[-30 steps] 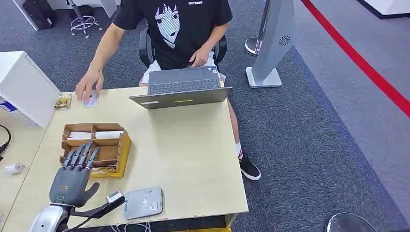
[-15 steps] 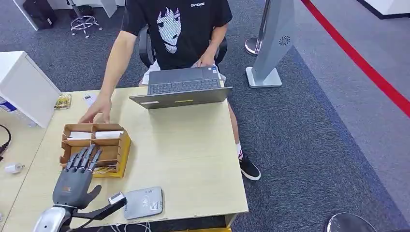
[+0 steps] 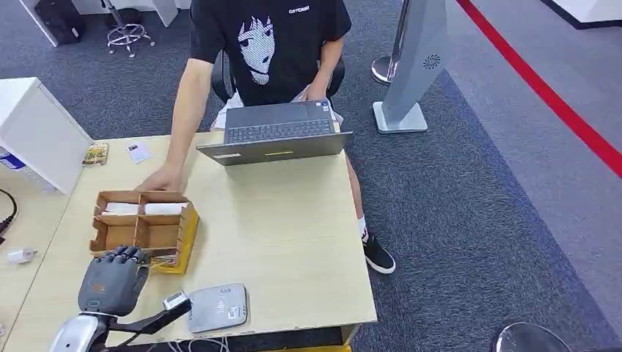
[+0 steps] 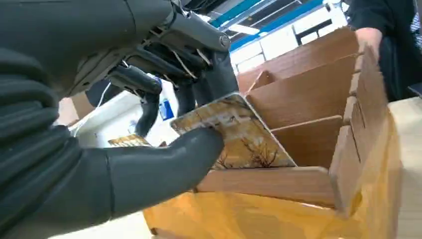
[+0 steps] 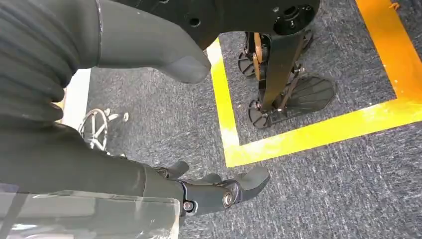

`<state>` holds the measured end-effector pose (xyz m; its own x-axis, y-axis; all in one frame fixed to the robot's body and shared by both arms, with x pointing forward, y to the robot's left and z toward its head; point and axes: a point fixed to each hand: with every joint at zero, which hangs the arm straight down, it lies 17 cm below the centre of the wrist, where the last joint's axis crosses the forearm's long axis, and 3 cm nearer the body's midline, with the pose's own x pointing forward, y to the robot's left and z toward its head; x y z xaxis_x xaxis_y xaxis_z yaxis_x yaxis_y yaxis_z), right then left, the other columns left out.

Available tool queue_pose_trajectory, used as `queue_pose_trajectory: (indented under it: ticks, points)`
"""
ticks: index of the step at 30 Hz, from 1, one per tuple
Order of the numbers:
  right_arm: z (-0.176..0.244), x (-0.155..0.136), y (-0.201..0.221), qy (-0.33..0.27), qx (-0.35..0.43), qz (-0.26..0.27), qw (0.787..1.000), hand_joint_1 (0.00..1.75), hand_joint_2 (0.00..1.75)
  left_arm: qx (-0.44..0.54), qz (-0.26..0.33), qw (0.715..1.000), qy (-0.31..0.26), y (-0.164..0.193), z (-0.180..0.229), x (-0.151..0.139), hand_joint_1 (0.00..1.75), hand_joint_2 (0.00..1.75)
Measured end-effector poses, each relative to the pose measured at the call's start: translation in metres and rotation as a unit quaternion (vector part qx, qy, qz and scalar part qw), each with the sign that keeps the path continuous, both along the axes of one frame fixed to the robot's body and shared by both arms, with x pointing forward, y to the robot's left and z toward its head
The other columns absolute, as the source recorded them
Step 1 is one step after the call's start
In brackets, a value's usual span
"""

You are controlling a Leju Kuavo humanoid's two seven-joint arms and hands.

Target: Pass the card to the sensor for recognition and then transmit it.

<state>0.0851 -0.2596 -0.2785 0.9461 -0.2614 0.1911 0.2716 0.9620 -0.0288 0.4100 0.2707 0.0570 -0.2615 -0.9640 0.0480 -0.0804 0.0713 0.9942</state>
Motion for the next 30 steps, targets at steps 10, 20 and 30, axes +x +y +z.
queue_pose_trajectory:
  ticks: [10, 20, 30]
  points:
    - [0.000, 0.000, 0.000, 0.000, 0.000, 0.000, 1.000, 0.00, 1.75, 0.000, 0.000, 1.000, 0.001, 0.000, 0.000, 0.001, 1.75, 1.75]
    - [0.000, 0.000, 0.000, -0.001, -0.001, 0.005, 1.000, 0.00, 1.75, 0.003, 0.000, 1.000, 0.000, 0.002, 0.002, 0.003, 1.75, 1.75]
    - [0.000, 0.001, -0.001, -0.005, -0.004, 0.009, 1.000, 0.00, 1.75, 0.004, -0.004, 0.999, -0.043, 0.006, 0.036, 0.009, 1.75, 1.75]
